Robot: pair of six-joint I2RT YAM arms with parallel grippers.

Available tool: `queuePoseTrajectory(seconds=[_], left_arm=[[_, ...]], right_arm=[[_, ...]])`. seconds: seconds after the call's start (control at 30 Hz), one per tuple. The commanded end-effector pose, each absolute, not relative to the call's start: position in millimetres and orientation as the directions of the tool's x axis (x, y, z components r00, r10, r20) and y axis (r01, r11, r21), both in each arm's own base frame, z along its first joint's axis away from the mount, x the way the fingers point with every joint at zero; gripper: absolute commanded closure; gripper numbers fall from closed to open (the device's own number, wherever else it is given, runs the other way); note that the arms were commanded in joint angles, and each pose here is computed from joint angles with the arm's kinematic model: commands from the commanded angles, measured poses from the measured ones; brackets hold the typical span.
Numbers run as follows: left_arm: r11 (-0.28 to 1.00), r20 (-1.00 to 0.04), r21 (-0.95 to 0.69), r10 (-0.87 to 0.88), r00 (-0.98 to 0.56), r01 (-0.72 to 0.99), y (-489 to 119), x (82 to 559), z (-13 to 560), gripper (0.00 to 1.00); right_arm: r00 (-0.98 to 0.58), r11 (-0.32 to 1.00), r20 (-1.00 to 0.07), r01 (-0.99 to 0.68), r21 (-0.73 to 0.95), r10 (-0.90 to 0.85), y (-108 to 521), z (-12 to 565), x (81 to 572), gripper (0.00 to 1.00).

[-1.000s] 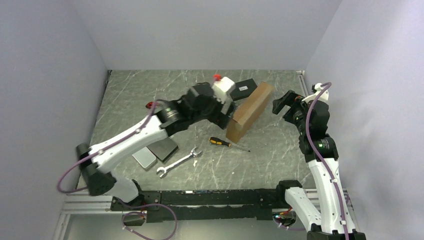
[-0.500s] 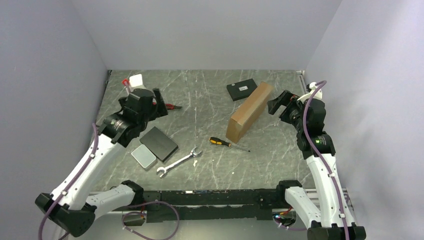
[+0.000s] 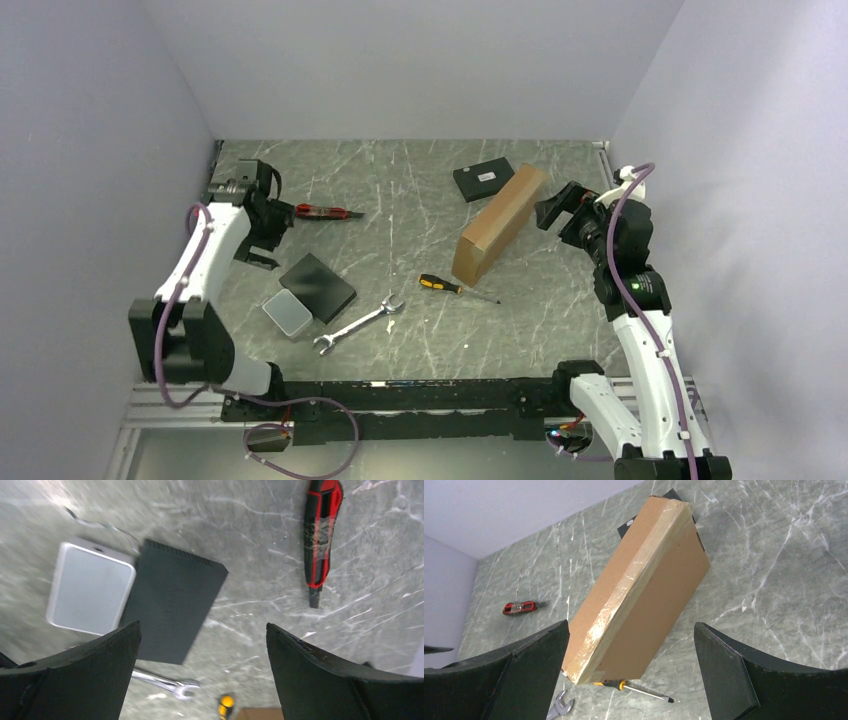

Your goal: Unpack the express box

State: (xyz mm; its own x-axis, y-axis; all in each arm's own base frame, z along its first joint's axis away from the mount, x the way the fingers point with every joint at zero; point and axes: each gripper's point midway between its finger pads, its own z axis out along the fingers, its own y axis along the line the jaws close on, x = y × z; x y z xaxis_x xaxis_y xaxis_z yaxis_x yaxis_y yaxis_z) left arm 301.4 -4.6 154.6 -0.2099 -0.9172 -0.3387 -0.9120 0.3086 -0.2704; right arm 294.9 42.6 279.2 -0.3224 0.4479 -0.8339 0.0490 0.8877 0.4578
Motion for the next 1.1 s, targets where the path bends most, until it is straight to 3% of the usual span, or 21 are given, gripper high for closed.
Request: queuePoseTrajectory(seconds=[0.0, 0.1, 0.37, 0.9, 1.07], left_arm=[[0.035, -0.005, -0.302, -0.999, -0.035, -0.953, -34.7, 343.0, 140.0, 0.01], [-0.062, 0.08, -0.259, -0.996, 0.043, -0.964, -39.0, 370.0, 125.4, 0.02], [-0.243, 0.06, -0.166, -0.97, 0.236, -0.956, -24.0, 434.3, 102.2, 0.03], [-0.278, 0.048, -0.048, -0.96, 0.276, -0.959, -23.6, 471.0, 54.0, 0.01], [-0.263, 0.054, -0.016, -0.964, 0.261, -0.965, -24.7, 475.1, 35.8, 0.05]], right_arm=[[-0.278, 0.886, -0.848, 0.024, 0.464, 0.451, 43.3, 293.1, 292.3, 0.0], [-0.281, 0.882, -0.843, 0.026, 0.471, 0.459, 43.6, 289.1, 288.3, 0.0], [-0.276, 0.888, -0.852, 0.011, 0.46, 0.445, 44.4, 294.0, 289.9, 0.0], [-0.276, 0.902, -0.865, 0.021, 0.432, 0.42, 44.7, 294.2, 297.3, 0.0], [-0.28, 0.9, -0.861, 0.019, 0.436, 0.424, 45.9, 295.0, 299.4, 0.0]])
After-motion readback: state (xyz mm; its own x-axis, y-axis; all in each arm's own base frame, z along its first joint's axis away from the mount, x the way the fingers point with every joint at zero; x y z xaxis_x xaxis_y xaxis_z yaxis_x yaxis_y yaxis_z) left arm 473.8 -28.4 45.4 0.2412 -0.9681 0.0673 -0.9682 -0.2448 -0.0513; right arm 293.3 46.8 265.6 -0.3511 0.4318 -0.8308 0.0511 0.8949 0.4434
